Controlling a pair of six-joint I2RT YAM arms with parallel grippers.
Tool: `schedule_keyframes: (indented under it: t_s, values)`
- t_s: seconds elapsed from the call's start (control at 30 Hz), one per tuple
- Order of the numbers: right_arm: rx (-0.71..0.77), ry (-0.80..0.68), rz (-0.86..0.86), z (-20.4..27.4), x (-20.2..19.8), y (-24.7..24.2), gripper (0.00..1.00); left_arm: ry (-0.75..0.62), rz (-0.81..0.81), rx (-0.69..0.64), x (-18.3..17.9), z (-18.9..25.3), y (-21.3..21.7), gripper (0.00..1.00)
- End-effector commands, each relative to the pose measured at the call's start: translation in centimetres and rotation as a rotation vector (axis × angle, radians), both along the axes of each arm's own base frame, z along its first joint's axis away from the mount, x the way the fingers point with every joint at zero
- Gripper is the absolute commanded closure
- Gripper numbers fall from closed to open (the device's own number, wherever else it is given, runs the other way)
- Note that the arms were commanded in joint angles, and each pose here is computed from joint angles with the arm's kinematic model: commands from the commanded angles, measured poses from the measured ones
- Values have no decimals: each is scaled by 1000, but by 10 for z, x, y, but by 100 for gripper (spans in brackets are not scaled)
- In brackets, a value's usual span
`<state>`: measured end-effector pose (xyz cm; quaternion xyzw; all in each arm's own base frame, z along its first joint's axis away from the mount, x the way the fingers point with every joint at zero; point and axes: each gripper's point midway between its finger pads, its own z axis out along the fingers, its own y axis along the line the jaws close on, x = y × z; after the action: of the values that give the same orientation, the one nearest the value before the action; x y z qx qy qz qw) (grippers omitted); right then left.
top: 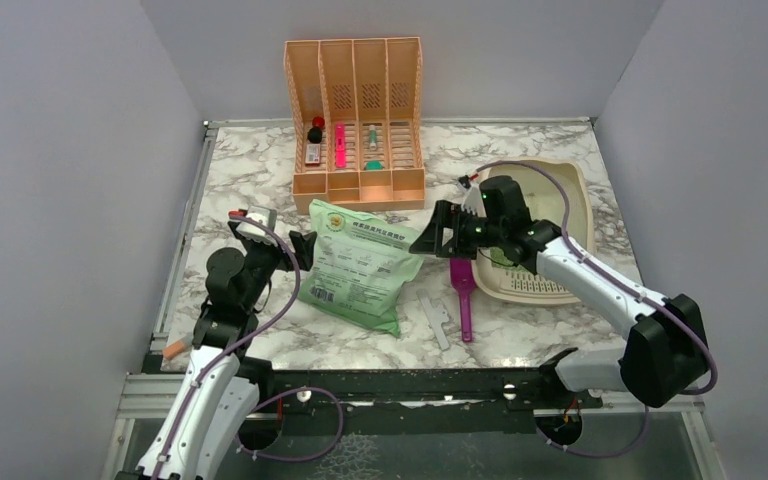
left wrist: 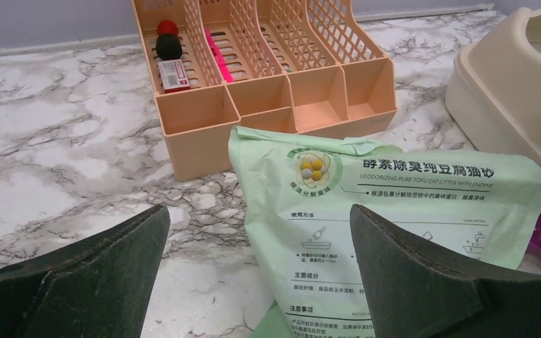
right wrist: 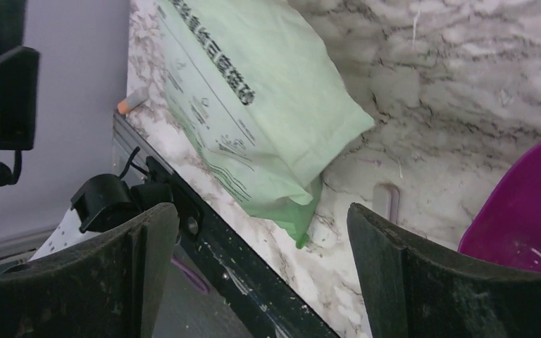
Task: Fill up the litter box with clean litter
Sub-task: Adjust the litter box at the center of the board, then open the cat litter bag at the center of the board.
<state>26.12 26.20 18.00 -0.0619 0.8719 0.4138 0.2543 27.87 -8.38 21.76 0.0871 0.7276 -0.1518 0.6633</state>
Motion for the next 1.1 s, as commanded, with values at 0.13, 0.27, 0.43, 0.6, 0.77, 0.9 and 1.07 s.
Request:
schedule_keyframes:
  t_s: [0.13,0.27,0.43,0.6,0.77,0.9,1.07]
  values:
    - [57,87,-58,-21,6,15,5,-51,4,-5,0,16,1,1]
    - [155,44,-28,-12,21,33,5,-44,1,-5,1,16,0,1]
    - [218,2,16,-1,47,56,5,-31,1,-12,0,14,0,1]
    - [308,-49,102,22,53,73,10,-27,3,-8,1,13,0,1]
    - [340,-119,137,36,48,73,22,-14,4,-8,2,11,0,1]
    - [362,-119,206,40,38,76,31,15,5,-10,5,8,-1,1]
    - [281,-106,257,22,36,74,37,27,-9,-34,5,12,-5,1]
